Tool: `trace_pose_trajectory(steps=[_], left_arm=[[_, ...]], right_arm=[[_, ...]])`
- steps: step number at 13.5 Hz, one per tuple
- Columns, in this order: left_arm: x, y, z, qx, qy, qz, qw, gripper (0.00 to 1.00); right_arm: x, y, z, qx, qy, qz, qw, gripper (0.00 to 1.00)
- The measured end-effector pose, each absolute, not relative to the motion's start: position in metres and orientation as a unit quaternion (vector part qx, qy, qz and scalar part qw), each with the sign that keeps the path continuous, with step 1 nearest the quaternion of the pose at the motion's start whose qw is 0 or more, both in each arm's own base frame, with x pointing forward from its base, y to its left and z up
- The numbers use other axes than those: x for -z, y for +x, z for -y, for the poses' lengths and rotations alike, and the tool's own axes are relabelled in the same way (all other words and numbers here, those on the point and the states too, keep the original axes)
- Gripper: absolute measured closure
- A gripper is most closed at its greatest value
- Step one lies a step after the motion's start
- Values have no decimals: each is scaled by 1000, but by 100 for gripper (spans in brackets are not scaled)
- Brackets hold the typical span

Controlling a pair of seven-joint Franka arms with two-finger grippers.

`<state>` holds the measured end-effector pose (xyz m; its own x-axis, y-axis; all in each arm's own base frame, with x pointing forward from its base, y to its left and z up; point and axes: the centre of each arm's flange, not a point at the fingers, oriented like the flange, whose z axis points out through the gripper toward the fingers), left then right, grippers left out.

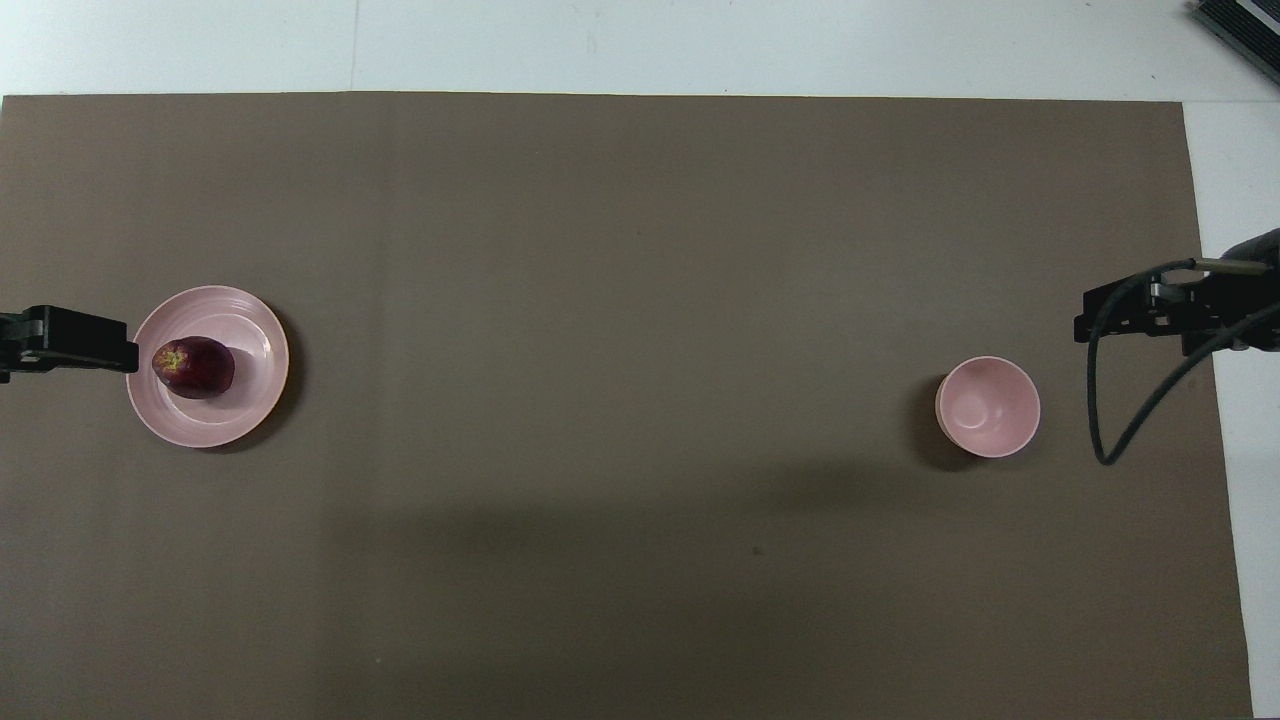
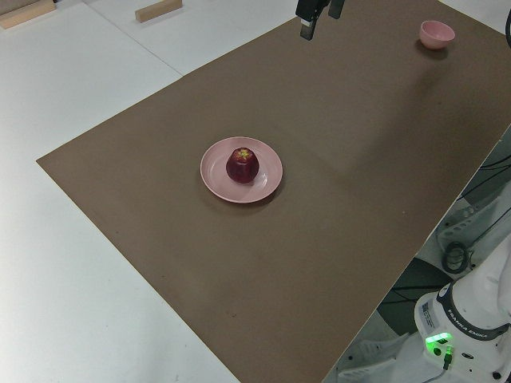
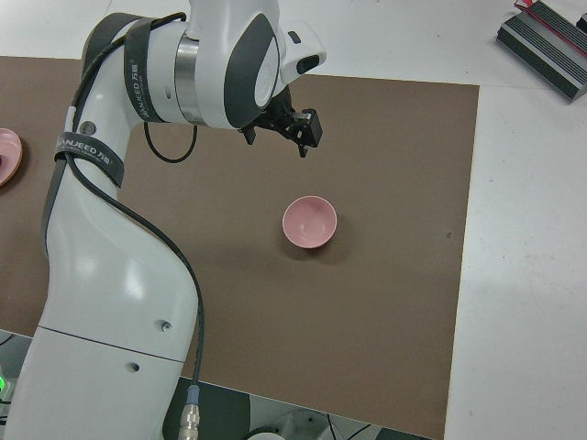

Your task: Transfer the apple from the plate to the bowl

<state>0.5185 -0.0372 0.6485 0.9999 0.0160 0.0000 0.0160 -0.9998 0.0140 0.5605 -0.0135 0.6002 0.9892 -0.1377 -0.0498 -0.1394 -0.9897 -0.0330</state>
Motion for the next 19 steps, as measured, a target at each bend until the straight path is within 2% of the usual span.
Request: trace_pose_trajectory(steps=[5,8,13,19], left_arm=[[-617,529,27,-11,1000,-10,8,0],[-584,547,-17,-47,998,-42,8,0],[-515,567,-88,-49,998,-45,5,0],[-406,585,-83,-24,999,-37,14,0]], right_arm=[[-600,560,13,-26,-997,-69,18,0],[-603,554,13,-48,-996,-69,17,0],[-623,550,14,-50,-996,-68,17,0],[-620,553,14,-52,-996,-68,17,0]])
